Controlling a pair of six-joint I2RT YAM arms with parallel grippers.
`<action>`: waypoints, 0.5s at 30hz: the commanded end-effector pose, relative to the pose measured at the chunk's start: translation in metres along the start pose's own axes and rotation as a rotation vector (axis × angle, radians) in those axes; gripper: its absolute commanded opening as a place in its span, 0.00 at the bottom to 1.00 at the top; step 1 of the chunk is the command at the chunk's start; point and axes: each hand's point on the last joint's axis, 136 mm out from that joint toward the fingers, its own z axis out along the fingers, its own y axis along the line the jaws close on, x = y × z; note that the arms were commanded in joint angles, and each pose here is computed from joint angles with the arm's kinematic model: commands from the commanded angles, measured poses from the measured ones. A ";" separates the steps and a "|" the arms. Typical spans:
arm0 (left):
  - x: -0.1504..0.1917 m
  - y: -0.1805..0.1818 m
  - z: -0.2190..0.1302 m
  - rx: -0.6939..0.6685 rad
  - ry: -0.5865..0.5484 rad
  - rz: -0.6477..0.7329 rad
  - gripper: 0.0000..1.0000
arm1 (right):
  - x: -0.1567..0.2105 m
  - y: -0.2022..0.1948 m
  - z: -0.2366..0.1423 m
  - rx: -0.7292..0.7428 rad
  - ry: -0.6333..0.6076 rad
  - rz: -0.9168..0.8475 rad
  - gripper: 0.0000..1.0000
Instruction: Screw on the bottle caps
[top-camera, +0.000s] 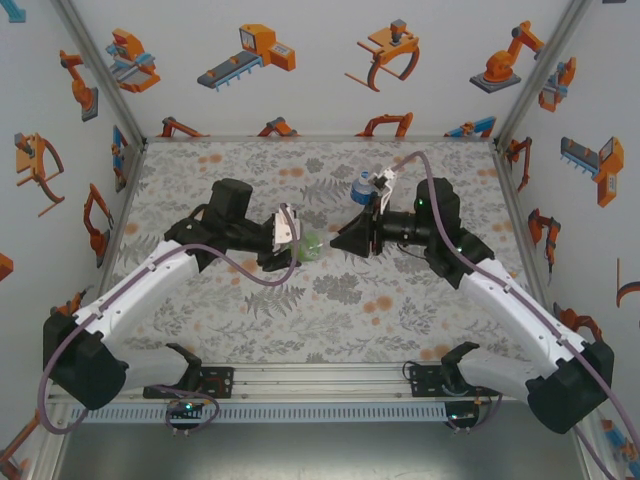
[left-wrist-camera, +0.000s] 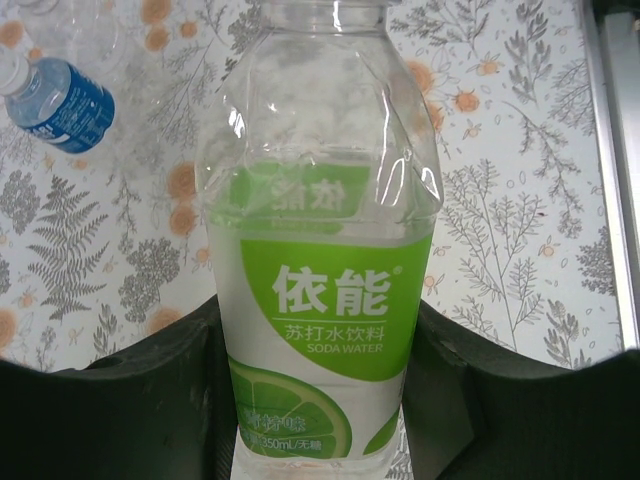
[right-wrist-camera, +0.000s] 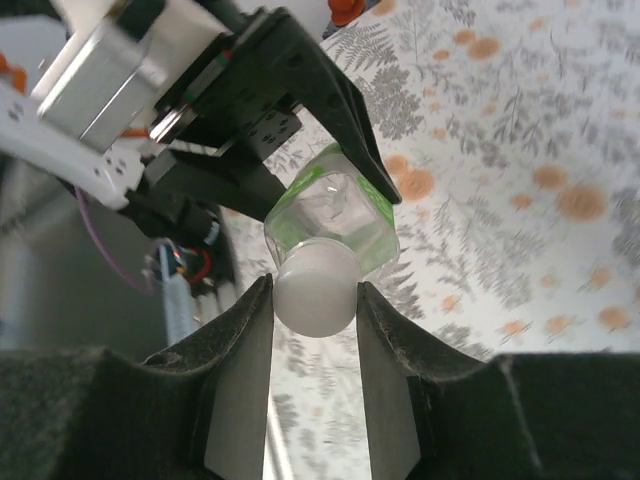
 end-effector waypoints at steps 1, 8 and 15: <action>-0.018 -0.013 -0.011 0.048 -0.090 0.042 0.00 | -0.001 0.023 -0.010 -0.086 0.014 -0.376 0.00; -0.023 -0.020 -0.014 0.071 -0.120 0.066 0.00 | 0.005 0.050 -0.022 -0.198 -0.011 -0.642 0.00; -0.026 -0.025 -0.015 0.097 -0.141 0.073 0.00 | 0.007 0.062 -0.023 -0.275 -0.026 -0.673 0.00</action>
